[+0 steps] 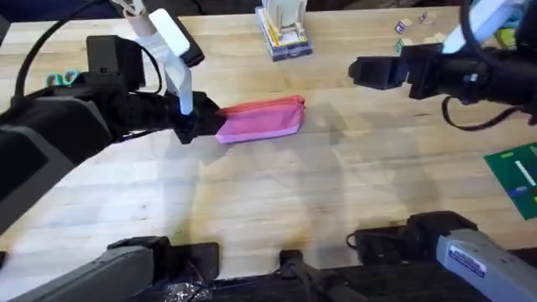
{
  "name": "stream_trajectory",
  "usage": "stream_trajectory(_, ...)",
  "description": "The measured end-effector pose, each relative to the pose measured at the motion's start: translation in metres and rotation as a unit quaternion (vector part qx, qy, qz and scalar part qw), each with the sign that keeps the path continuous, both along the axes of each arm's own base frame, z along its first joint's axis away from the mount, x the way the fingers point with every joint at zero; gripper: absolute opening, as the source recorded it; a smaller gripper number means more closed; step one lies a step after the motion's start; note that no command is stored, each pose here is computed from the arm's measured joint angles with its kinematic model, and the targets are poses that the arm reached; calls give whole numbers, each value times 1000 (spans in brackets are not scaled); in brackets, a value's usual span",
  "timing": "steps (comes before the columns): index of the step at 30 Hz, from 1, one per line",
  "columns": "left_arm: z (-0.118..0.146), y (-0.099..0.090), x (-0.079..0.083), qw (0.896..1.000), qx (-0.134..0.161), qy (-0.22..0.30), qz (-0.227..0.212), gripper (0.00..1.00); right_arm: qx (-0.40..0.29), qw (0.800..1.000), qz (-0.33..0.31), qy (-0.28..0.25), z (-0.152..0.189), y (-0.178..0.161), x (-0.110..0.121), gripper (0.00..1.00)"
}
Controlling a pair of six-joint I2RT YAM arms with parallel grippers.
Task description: Unzip the bag, pick up the pens from the table one at a time and place them inside, then zip the bag closed.
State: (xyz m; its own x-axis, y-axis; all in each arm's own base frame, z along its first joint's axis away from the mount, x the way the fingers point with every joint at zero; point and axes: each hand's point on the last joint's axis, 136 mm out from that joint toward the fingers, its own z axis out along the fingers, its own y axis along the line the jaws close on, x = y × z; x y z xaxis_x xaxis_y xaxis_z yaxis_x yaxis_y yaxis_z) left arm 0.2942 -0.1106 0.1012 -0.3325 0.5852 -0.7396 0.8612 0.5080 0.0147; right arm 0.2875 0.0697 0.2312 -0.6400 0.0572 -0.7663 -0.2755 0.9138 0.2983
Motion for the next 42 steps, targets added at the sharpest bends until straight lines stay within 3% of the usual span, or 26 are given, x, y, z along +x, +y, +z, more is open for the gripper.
stream_trajectory(9, 0, 0, 0, 1000, 0, 1, 0, 42, 25, 999, 38, 28, -24, 14, 27, 998)
stream_trajectory(11, -1, 0, -1, 1000, 0, 3, 0, 42, 41, 995, 54, 73, -49, 21, 33, 998)
stream_trajectory(14, -1, 0, -2, 1000, 0, 4, 0, 42, 45, 993, 59, 90, -60, 24, 37, 998)
stream_trajectory(32, -1, 0, -2, 1000, 0, 6, 0, 42, 51, 976, 161, 136, -106, 87, 38, 997)
stream_trajectory(42, -2, 0, -4, 1000, -1, 12, 0, 42, 50, 971, 163, 165, -127, 90, 39, 950)
